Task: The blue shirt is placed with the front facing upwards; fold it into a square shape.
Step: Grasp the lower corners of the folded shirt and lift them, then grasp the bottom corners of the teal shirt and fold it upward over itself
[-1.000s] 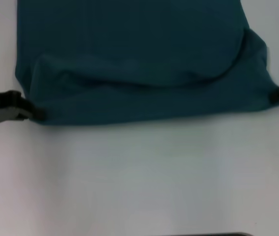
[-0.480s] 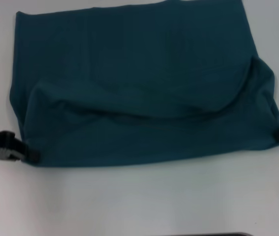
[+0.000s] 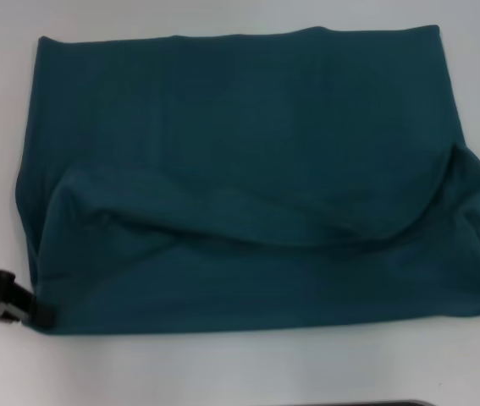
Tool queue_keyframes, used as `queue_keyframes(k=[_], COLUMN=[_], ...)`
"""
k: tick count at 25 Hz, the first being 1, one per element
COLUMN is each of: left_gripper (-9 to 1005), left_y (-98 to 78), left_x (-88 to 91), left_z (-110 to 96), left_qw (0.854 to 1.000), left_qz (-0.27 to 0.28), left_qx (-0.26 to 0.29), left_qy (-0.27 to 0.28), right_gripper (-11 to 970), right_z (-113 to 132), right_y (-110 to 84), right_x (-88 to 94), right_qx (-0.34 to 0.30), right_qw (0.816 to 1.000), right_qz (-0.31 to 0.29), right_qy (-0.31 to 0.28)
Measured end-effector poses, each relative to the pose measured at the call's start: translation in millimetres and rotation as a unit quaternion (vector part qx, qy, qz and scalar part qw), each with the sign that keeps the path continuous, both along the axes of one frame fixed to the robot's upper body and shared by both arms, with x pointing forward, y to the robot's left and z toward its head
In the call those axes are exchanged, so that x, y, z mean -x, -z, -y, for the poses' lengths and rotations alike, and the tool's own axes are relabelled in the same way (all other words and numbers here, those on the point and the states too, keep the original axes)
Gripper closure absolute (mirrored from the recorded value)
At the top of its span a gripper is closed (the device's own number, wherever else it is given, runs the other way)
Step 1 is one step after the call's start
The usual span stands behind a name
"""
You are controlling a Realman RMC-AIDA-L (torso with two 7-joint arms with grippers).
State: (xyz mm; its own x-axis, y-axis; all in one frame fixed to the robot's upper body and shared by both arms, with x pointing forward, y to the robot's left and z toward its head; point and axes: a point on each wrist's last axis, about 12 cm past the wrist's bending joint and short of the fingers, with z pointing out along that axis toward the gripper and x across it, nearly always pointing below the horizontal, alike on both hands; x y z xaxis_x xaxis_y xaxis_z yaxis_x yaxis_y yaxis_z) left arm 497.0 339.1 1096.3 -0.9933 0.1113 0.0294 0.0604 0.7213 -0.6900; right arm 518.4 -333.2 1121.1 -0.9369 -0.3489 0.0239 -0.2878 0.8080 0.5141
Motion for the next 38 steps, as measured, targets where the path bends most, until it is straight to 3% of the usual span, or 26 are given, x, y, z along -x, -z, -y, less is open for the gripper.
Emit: queue_keyframes(k=[9, 21, 25, 30, 38], left_gripper=[984, 983, 983, 983, 983], left_y=[9.4, 14.5, 3.1, -20.0, -57.7], left_x=[18.7, 31.4, 19.5, -9.9, -52.1], left_z=[-1, -1, 4, 6, 11], left_qw=[0.999, 0.998, 0.999, 0.999, 0.997], left_qz=[-0.039, -0.058, -0.027, 0.010, 0.066], left_qx=[-0.003, 0.004, 0.031, 0.034, 0.033], left_qy=[0.008, 0.015, 0.026, 0.032, 0.022], right_gripper=[907, 908, 908, 908, 908], right_z=[7, 3, -1, -2, 16], right_y=[11.4, 16.4, 3.9, -23.6, -57.5], right_x=[16.2, 21.0, 8.5, -16.0, -40.4], right_qx=[0.035, 0.021, -0.028, -0.093, -0.120], right_qw=[0.999, 0.999, 1.000, 0.994, 0.982], right_qz=[-0.041, -0.047, -0.008, 0.064, 0.139], right_qy=[-0.006, -0.010, -0.004, 0.010, 0.056])
